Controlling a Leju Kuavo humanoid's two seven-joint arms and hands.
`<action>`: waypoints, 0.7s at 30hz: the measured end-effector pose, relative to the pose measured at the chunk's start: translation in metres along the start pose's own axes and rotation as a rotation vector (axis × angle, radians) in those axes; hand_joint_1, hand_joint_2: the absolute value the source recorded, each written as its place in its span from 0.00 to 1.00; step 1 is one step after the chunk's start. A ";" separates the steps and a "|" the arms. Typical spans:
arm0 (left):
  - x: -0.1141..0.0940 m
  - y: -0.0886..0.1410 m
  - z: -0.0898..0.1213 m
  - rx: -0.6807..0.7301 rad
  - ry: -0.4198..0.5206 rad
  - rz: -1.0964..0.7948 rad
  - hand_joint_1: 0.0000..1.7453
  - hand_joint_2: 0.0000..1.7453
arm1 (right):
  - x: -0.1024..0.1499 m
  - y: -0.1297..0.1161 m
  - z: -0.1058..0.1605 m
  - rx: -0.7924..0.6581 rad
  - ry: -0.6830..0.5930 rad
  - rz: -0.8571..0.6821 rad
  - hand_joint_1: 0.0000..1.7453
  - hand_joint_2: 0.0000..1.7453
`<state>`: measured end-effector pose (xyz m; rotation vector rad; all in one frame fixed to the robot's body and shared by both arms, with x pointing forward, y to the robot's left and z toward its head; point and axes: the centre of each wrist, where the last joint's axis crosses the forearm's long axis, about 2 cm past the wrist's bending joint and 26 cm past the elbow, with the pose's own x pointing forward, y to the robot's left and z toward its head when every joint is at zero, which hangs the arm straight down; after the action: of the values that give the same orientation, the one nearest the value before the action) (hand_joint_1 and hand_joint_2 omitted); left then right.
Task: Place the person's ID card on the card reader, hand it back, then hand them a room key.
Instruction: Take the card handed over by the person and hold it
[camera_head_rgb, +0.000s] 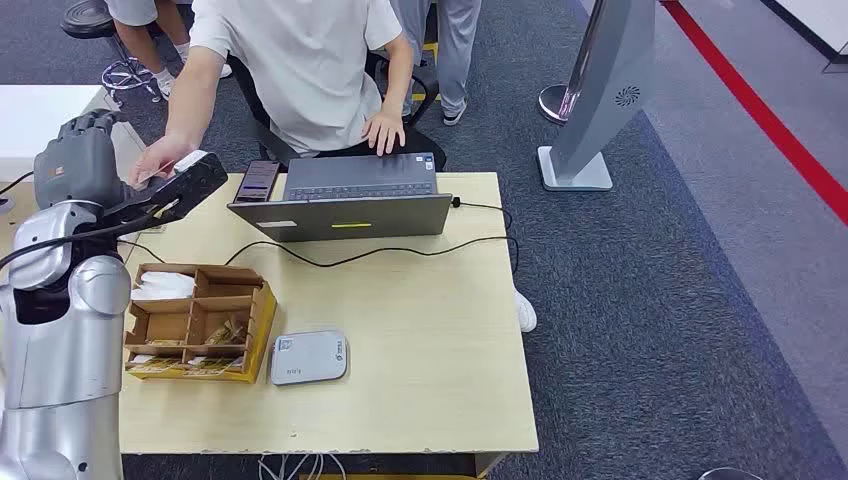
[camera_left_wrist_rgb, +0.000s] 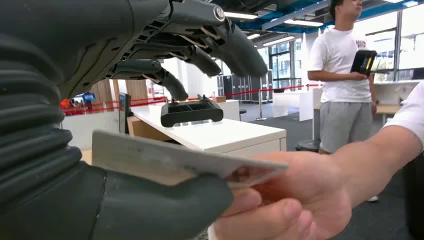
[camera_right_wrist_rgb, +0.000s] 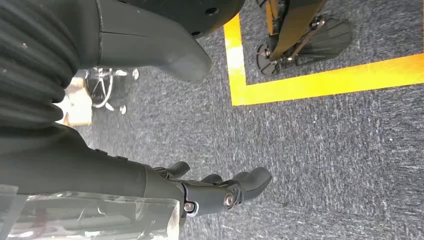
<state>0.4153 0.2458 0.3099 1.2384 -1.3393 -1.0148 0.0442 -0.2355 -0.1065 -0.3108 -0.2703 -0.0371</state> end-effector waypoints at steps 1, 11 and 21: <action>0.000 0.000 -0.001 -0.007 0.004 -0.009 1.00 1.00 | 0.000 0.000 0.000 0.000 0.002 0.002 0.00 1.00; -0.001 0.001 -0.009 -0.033 0.023 -0.063 1.00 1.00 | 0.000 0.000 0.000 0.001 0.004 0.016 0.00 1.00; -0.002 -0.001 -0.011 -0.042 0.025 -0.072 1.00 1.00 | 0.000 0.000 0.000 0.001 0.004 0.016 0.00 1.00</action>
<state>0.4261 0.2483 0.3106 1.2716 -1.2562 -1.0687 0.0440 -0.2359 -0.1066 -0.3114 -0.2638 -0.0221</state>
